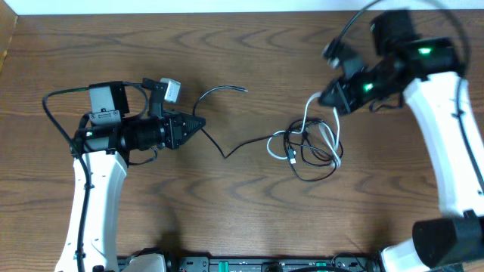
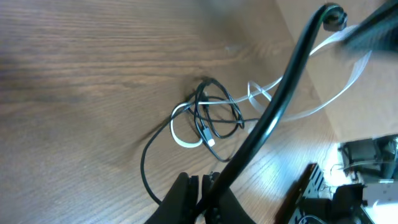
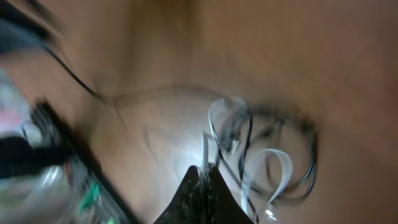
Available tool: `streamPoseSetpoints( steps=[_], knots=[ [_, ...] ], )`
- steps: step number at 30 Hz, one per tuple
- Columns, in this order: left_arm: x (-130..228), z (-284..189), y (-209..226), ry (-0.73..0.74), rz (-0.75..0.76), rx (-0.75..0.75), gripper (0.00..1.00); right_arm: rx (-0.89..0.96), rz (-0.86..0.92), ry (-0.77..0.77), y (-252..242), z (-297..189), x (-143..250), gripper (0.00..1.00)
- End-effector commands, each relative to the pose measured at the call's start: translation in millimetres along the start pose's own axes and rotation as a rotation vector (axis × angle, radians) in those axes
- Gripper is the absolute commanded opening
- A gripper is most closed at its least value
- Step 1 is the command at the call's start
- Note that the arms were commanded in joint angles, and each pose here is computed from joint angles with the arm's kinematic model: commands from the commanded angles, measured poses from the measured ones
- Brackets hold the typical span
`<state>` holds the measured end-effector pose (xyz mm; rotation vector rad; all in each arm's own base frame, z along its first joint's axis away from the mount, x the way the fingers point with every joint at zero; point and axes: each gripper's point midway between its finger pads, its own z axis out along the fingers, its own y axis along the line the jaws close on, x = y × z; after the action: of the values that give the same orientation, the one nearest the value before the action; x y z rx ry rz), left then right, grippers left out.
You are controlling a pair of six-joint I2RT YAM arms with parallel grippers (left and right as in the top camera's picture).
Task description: Untangle cables
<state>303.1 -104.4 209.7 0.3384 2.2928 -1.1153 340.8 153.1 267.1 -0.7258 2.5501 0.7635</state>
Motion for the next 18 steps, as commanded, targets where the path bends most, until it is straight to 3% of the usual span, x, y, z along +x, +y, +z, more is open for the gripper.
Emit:
streamPoseSetpoints(
  steps=[1,6,18],
  knots=[
    [3,4,-12,0.012,0.038,0.040,0.22,-0.008,-0.037,-0.192,40,-59,-38,0.01],
    [6,15,-25,0.038,0.076,0.071,0.43,0.015,-0.086,-0.315,62,-101,-61,0.01],
    [7,44,-62,0.071,0.239,0.165,0.44,0.157,-0.061,-0.503,62,-173,-79,0.01]
  ],
)
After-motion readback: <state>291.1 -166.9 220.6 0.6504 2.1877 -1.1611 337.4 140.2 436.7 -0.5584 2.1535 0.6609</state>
